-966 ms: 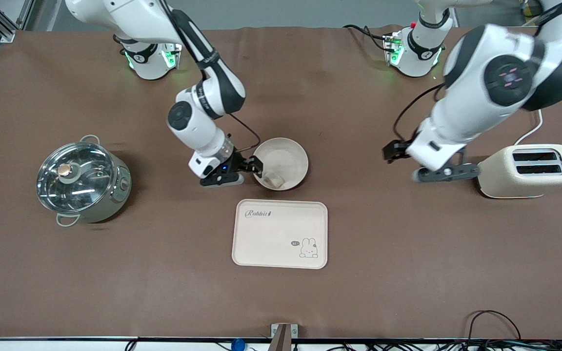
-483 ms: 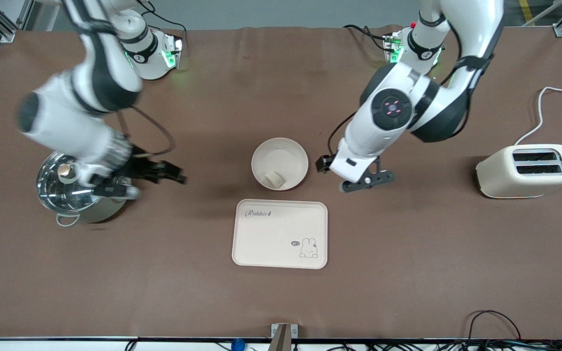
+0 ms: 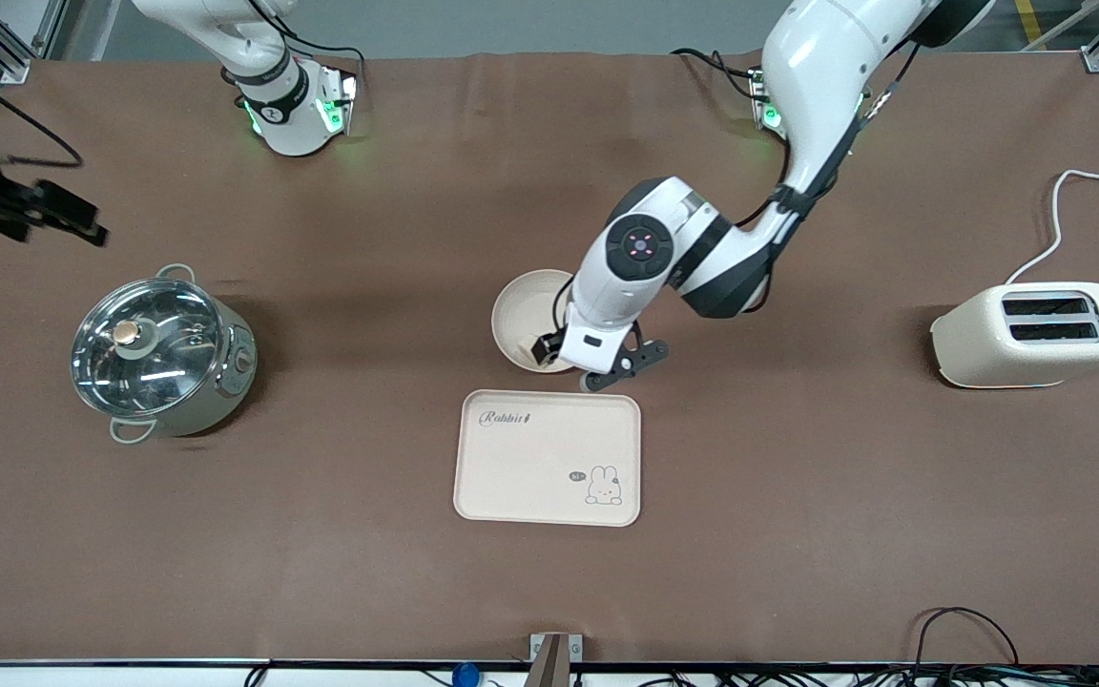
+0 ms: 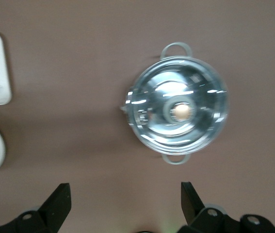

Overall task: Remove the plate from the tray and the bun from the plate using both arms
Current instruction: 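Retract the right gripper while the left gripper reaches the white bun, then lower the left gripper onto the bun and close on it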

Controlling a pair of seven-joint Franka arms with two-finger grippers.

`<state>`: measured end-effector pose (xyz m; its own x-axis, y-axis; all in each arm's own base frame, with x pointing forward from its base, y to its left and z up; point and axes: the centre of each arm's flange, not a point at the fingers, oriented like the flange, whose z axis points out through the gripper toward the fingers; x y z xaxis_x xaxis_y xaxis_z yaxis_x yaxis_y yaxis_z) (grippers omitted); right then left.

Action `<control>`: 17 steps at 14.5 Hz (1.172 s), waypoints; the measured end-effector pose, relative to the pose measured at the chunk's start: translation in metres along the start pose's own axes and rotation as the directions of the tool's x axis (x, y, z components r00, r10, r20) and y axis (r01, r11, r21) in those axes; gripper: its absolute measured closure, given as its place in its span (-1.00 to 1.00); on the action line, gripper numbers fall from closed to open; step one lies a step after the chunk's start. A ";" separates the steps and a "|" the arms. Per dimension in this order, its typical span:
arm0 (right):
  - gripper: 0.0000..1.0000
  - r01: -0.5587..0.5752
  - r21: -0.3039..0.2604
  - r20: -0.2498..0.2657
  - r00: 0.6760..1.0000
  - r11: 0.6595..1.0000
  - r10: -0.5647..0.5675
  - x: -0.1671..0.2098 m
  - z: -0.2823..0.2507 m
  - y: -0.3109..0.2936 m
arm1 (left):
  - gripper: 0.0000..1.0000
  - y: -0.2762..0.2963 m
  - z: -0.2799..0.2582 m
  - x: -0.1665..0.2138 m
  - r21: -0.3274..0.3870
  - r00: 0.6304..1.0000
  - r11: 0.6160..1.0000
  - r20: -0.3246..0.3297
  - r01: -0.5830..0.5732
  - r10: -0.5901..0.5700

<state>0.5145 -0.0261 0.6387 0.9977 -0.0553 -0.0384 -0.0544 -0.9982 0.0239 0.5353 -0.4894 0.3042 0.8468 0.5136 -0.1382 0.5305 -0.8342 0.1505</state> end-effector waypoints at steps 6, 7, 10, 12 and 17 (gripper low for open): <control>-1.00 0.023 -0.031 -0.031 0.999 0.999 -0.024 0.003 -0.008 0.012 | -0.61 0.006 0.070 -0.036 0.031 0.987 0.987 -0.038 0.159 -0.158; -1.00 0.015 -0.031 -0.031 0.999 0.999 -0.016 0.008 0.000 0.016 | -0.61 0.006 0.077 -0.039 0.028 0.984 0.984 -0.040 0.175 -0.174; -1.00 -0.013 -0.030 -0.018 1.000 0.999 0.013 0.016 0.021 0.033 | -0.56 0.006 0.093 -0.040 0.011 0.979 0.980 -0.034 0.200 -0.199; -1.00 -0.019 -0.030 -0.017 1.000 0.999 0.018 0.017 0.022 0.037 | -0.50 0.004 0.102 -0.038 0.009 0.979 0.979 -0.031 0.203 -0.203; -1.00 -0.010 -0.028 -0.018 1.000 1.000 0.009 0.017 0.021 0.032 | -0.23 0.001 0.113 -0.038 0.022 0.978 0.978 -0.027 0.208 -0.208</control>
<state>0.5287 -0.0594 0.6174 0.9977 -0.0644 -0.0205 -0.0632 -0.9966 0.0525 0.4990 -0.5325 0.1990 0.7188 0.6810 -0.1402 0.6944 -0.7130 0.0972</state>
